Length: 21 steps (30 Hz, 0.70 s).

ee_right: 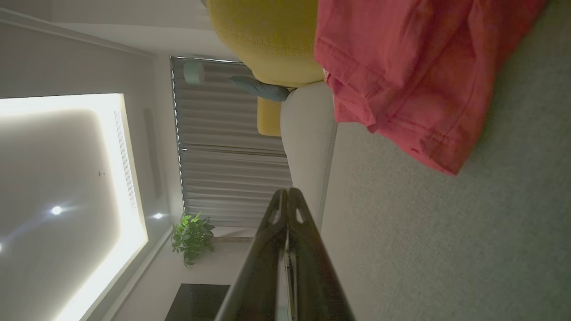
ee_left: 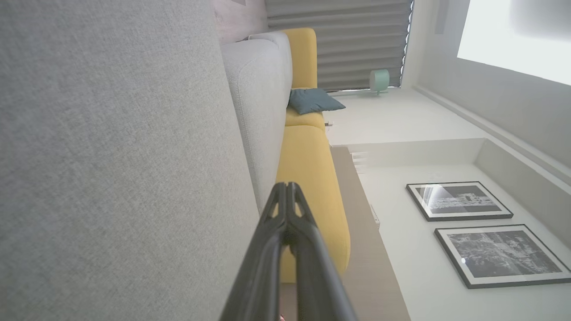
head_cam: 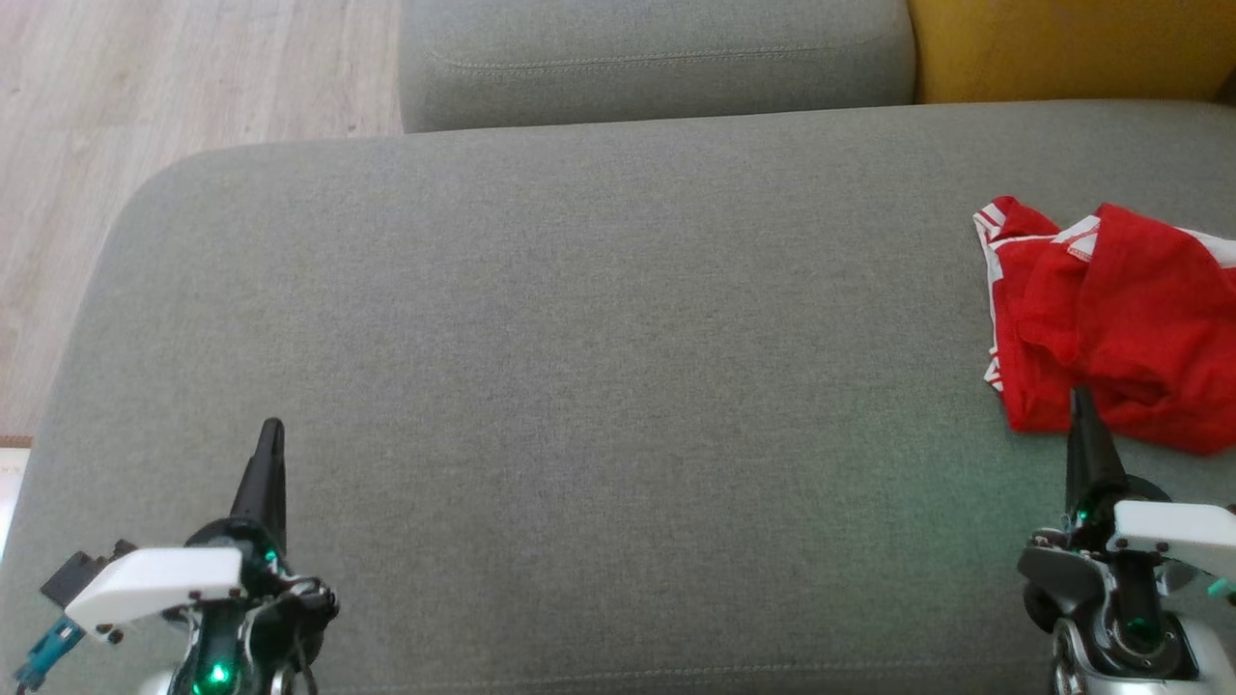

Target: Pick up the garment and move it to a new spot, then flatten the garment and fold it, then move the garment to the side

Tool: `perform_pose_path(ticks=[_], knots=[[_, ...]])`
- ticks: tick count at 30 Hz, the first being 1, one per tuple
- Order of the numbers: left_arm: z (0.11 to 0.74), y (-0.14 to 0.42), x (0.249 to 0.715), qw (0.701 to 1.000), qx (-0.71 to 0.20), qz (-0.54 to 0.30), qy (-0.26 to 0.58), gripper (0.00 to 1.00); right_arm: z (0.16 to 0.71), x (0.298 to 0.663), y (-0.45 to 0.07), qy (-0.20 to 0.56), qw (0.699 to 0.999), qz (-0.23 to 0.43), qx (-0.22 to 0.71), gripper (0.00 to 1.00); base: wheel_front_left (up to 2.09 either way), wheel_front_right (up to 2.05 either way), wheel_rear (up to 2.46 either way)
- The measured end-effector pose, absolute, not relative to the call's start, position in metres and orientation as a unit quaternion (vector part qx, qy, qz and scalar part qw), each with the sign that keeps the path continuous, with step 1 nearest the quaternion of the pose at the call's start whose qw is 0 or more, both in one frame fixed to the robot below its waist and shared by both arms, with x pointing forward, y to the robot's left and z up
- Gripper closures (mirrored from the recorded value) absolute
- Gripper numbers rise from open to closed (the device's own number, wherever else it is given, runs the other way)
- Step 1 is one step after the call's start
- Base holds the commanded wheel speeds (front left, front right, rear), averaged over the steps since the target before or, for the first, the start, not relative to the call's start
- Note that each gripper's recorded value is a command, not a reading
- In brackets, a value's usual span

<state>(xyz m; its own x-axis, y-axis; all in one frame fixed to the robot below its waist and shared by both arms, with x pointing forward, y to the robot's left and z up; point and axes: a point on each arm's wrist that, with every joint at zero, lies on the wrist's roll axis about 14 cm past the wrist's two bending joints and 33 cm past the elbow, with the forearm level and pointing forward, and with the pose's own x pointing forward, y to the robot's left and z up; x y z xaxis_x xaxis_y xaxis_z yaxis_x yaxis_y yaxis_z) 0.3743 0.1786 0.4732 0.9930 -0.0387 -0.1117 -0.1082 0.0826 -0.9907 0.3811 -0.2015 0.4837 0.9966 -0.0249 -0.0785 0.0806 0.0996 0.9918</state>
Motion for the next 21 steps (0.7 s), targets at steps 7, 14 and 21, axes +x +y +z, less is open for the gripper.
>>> perform_pose_path(ticks=[7,14,21], knots=[[0.4754,0.1833,0.3730,0.710,-0.702,0.024,0.046,1.00,0.4865,0.3808,-0.2027,0.016,0.712,-0.032,0.701,1.00,0.00,0.00,0.00],[0.4753,0.1866,0.3725,0.701,-0.712,0.027,0.043,1.00,0.4873,0.3807,-0.2049,0.013,0.702,-0.033,0.711,1.00,0.00,0.00,0.00],[0.4753,0.1870,0.3725,0.701,-0.712,0.027,0.043,1.00,0.4872,0.3806,-0.2054,0.013,0.702,-0.033,0.711,1.00,0.00,0.00,0.00]])
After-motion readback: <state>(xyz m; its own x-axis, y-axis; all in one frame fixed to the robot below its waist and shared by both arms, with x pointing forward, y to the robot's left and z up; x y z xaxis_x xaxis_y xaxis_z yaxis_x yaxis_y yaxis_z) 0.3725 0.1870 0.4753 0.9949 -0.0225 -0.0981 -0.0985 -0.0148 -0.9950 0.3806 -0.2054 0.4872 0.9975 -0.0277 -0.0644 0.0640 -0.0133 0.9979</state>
